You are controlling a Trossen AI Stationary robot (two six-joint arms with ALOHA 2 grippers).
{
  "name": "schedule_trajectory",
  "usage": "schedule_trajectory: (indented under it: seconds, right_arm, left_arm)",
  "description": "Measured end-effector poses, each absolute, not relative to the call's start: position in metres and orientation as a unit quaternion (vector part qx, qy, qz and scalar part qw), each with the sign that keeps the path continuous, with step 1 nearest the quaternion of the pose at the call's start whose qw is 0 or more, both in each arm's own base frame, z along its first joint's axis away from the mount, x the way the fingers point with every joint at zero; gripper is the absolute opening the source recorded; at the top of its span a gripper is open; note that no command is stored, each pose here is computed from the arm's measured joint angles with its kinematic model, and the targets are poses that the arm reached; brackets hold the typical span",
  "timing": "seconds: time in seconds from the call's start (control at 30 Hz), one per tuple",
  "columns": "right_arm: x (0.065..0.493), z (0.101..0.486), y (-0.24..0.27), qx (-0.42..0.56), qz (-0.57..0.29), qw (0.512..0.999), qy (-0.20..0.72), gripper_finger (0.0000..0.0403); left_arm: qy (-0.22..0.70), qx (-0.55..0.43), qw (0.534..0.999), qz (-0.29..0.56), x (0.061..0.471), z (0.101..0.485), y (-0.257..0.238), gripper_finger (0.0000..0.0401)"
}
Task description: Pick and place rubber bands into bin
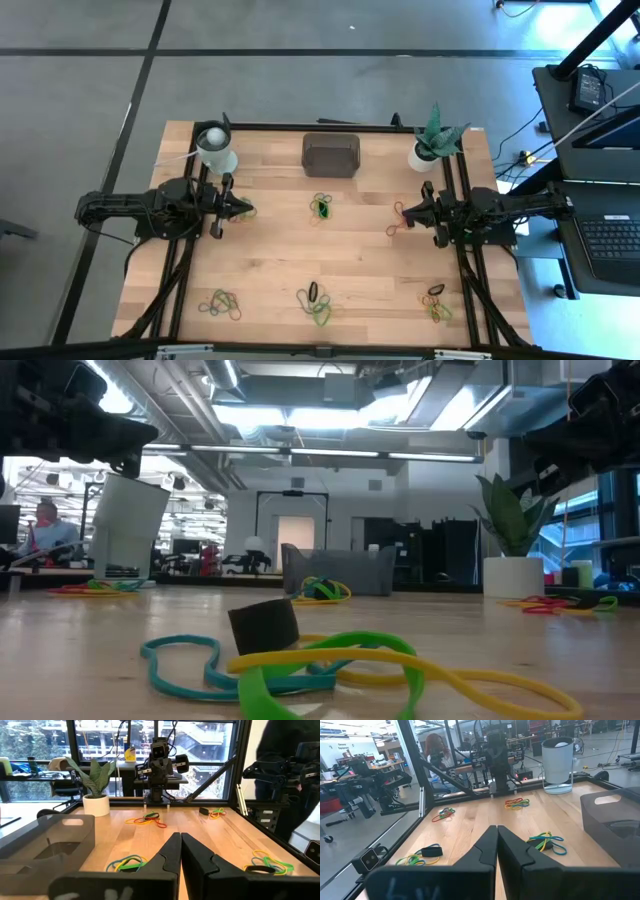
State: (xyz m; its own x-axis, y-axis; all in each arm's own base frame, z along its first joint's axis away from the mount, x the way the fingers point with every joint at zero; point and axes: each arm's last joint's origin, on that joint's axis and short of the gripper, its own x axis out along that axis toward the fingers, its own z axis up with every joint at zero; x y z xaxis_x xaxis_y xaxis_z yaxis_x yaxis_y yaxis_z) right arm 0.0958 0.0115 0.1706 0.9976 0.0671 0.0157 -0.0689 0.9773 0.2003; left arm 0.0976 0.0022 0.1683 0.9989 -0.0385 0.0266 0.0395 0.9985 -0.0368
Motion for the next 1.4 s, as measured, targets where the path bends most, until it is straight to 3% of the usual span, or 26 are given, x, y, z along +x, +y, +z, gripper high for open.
schedule_trajectory:
  seconds: [1.4]
  right_arm:
    - [0.0958,0.1710,0.0110,0.101,0.025,0.995,-0.007,0.0015]
  left_arm:
    - [-0.013,-0.019,1.000,-0.020,0.0976,0.1683,0.0022,0.0006]
